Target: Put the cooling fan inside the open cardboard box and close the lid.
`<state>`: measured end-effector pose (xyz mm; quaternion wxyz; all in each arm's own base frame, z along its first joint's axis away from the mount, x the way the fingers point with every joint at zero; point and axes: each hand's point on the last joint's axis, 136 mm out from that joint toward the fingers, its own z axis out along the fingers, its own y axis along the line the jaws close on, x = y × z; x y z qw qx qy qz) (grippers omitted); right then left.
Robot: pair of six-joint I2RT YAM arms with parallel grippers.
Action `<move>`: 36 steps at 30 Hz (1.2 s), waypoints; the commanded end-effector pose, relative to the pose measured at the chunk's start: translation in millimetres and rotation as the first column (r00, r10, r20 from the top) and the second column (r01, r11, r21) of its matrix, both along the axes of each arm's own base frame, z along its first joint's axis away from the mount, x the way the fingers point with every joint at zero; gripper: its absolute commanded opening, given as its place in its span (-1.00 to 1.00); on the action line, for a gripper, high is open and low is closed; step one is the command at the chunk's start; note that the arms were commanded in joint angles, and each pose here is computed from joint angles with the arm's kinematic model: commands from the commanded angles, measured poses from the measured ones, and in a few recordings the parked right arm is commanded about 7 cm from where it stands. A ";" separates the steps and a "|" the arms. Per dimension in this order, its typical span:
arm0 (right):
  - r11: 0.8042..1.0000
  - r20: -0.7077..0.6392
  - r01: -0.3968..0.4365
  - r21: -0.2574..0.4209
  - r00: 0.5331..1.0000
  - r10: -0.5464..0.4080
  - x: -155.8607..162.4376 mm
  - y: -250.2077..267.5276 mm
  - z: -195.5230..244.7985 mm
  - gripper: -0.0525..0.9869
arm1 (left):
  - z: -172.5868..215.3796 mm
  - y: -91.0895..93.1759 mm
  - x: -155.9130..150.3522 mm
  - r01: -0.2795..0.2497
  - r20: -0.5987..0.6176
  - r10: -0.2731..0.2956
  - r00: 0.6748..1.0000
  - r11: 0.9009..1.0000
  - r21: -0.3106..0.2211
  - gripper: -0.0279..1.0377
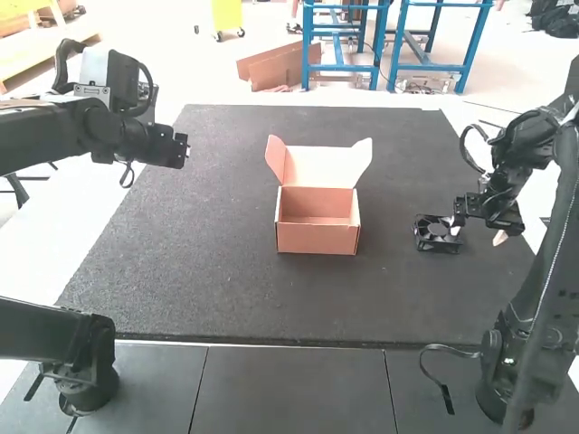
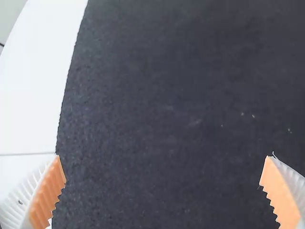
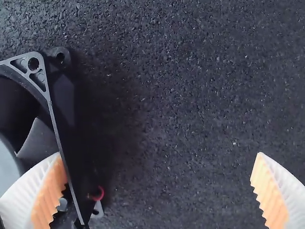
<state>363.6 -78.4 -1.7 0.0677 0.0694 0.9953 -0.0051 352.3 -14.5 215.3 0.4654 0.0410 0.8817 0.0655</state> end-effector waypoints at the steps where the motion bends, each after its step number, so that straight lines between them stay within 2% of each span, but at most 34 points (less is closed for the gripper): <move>1: 1.000 -0.005 -0.012 -0.016 1.000 0.012 5.9 -0.9 -3.0 0.72 | 16.2 -4.5 5.7 0.018 0.038 -0.018 0.999 1.000 -0.002 0.87; 3: 1.000 -0.027 -0.011 -0.009 1.000 0.011 2.1 0.2 -9.1 0.52 | 16.5 -4.5 5.7 0.018 0.038 -0.018 0.999 1.000 -0.002 0.87; 5: 1.000 -0.056 -0.013 -0.003 0.998 0.013 -3.5 1.4 -14.6 0.11 | 16.2 -4.5 5.5 0.019 0.036 -0.019 0.999 1.000 0.000 0.87; 6: 1.000 -0.064 -0.014 0.001 0.998 0.014 -5.2 2.6 -15.8 -0.15 | 16.6 -4.5 5.5 0.019 0.036 -0.019 0.999 1.000 0.000 0.87; 9: 1.000 -0.073 -0.018 0.004 0.997 0.018 -8.0 2.9 -18.6 -0.66 | 17.8 -4.5 5.4 0.020 0.036 -0.020 0.999 1.000 0.001 0.87; 12: 0.999 -0.064 -0.028 0.018 0.998 0.029 -4.9 9.5 -17.3 -0.89 | 18.1 -4.5 5.6 0.020 0.038 -0.020 0.999 1.000 0.001 0.87; 15: 0.999 -0.023 -0.036 0.026 0.999 0.037 6.4 18.1 -6.0 -0.93 | 18.0 -4.5 5.9 0.020 0.039 -0.020 0.999 1.000 0.000 0.87; 19: 0.999 0.122 -0.003 0.037 0.993 -0.002 29.4 21.3 43.4 -0.93 | 16.5 -4.5 5.7 0.020 0.038 -0.020 0.999 1.000 0.001 0.87; 21: 0.999 0.194 -0.018 0.051 0.981 0.008 37.6 27.2 69.5 -0.93 | 16.5 -4.5 5.7 0.021 0.038 -0.021 0.999 1.000 0.002 0.87; 26: 0.997 0.300 -0.043 0.067 0.954 0.021 37.5 42.5 122.9 -0.93 | 15.8 -4.5 5.5 0.021 0.036 -0.022 0.999 1.000 0.003 0.87; 31: 0.984 0.401 -0.047 0.172 0.916 -0.027 31.3 87.2 175.5 -0.92 | 15.6 -4.6 6.2 0.021 0.041 -0.022 0.999 1.000 0.003 0.87; 36: 0.961 0.492 -0.109 0.253 0.870 -0.031 24.7 142.2 225.4 -0.93 | 11.1 -4.4 4.9 0.021 0.030 -0.022 0.999 1.000 0.004 0.87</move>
